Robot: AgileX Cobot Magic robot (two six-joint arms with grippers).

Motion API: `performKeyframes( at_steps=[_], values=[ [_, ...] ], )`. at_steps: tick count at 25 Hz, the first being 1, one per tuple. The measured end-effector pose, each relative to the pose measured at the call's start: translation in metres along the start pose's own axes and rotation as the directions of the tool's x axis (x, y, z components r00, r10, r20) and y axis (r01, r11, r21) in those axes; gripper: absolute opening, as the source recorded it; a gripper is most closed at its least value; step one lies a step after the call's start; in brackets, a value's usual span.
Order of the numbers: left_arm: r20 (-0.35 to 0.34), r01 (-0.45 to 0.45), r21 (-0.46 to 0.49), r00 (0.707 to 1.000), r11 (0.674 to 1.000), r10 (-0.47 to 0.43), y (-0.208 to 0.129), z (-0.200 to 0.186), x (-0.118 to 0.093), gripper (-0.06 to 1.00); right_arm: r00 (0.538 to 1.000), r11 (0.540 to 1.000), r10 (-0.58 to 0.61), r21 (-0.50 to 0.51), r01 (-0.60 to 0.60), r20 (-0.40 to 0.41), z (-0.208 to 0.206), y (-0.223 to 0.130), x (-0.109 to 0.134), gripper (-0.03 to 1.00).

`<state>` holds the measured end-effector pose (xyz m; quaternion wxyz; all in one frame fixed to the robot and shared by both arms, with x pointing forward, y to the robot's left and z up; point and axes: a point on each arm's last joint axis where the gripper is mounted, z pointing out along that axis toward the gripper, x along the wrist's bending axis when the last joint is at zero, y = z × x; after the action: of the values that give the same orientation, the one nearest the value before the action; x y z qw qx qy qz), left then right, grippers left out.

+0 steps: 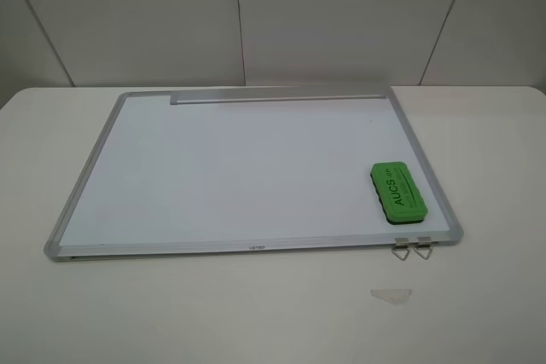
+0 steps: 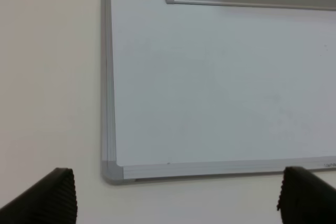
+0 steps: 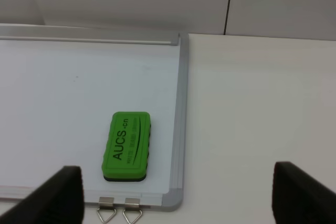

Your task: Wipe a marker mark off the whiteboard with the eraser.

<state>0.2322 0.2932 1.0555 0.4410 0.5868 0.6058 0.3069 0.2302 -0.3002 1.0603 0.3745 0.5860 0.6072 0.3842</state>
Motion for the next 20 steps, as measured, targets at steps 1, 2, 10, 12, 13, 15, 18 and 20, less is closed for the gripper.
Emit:
performKeyframes(
  at_steps=[1,2,10,12,13,15,18,20],
  values=[
    [0.000,0.000,0.000,1.000,1.000,0.000,0.0000,0.0000,0.0000,0.78,1.000,1.000,0.000,0.000,0.000,0.000,0.0000,0.0000,0.0000,0.73],
    [0.000,0.000,0.000,1.000,1.000,0.000,0.0000,0.0000,0.0000,0.78,1.000,1.000,0.000,0.000,0.000,0.000,0.0000,0.0000,0.0000,0.73],
    [0.000,0.000,0.000,1.000,1.000,0.000,0.0000,0.0000,0.0000,0.78,1.000,1.000,0.000,0.000,0.000,0.000,0.0000,0.0000,0.0000,0.73],
    [0.000,0.000,0.000,1.000,1.000,0.000,0.0000,0.0000,0.0000,0.78,1.000,1.000,0.000,0.000,0.000,0.000,0.0000,0.0000,0.0000,0.73],
    [0.000,0.000,0.000,1.000,1.000,0.000,0.0000,0.0000,0.0000,0.78,1.000,1.000,0.000,0.000,0.000,0.000,0.0000,0.0000,0.0000,0.73],
    [0.000,0.000,0.000,1.000,1.000,0.000,0.0000,0.0000,0.0000,0.78,1.000,1.000,0.000,0.000,0.000,0.000,0.0000,0.0000,0.0000,0.73],
    [0.000,0.000,0.000,1.000,1.000,0.000,0.0000,0.0000,0.0000,0.78,1.000,1.000,0.000,0.000,0.000,0.000,0.0000,0.0000,0.0000,0.73],
    [0.000,0.000,0.000,1.000,1.000,0.000,0.0000,0.0000,0.0000,0.78,1.000,1.000,0.000,0.000,0.000,0.000,0.0000,0.0000,0.0000,0.73]
  ],
)
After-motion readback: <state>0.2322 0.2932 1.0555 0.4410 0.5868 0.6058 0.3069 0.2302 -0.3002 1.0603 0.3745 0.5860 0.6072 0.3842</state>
